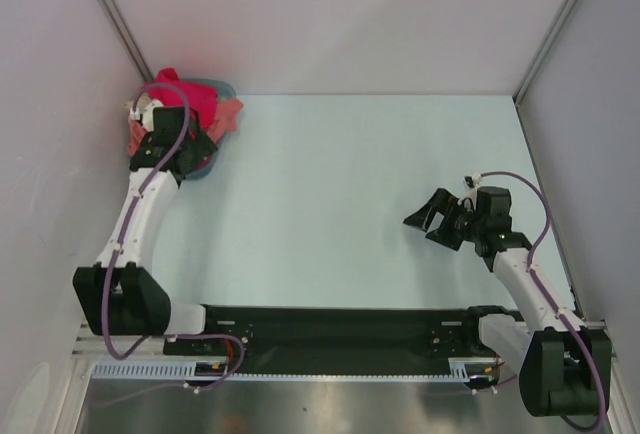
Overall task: Fold and stack the t-shirts
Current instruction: Grab the tshirt from the pile, then move the tshirt to the center of the board
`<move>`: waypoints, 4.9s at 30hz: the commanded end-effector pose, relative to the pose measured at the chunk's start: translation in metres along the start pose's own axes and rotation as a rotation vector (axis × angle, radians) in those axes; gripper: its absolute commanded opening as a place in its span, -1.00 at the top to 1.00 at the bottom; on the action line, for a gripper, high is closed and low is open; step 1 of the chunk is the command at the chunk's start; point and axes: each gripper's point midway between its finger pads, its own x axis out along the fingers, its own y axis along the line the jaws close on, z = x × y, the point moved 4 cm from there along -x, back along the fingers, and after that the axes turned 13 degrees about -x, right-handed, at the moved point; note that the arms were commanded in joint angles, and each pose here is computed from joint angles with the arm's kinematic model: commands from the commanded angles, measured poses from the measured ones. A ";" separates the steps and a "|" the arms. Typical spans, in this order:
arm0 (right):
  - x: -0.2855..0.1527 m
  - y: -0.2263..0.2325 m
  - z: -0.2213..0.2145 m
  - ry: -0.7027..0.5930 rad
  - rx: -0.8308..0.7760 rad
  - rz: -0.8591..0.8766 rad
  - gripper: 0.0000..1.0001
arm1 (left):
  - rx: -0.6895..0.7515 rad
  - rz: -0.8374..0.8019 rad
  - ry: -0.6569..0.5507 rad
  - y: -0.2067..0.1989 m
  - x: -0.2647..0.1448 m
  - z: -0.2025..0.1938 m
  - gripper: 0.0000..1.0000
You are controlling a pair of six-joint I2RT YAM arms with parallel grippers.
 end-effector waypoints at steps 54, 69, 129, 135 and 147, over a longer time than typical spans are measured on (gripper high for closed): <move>0.017 0.047 0.016 -0.019 -0.112 0.132 -0.99 | -0.314 -1.555 -0.595 -0.273 -0.293 0.266 0.99; -0.024 0.097 0.036 -0.114 -0.314 0.184 -0.99 | 0.076 -1.588 0.330 -0.279 -0.314 0.009 0.99; -0.383 0.192 0.205 -1.370 -0.455 -0.267 1.00 | 0.362 -1.783 0.998 -0.128 -0.403 -0.120 0.99; -0.432 0.223 0.226 -1.560 -0.512 -0.205 1.00 | 0.342 -1.817 1.007 -0.131 -0.422 -0.114 0.99; -0.237 0.274 0.311 -1.364 -0.853 -0.302 1.00 | 0.155 -1.164 0.802 -0.098 -0.279 -0.176 0.99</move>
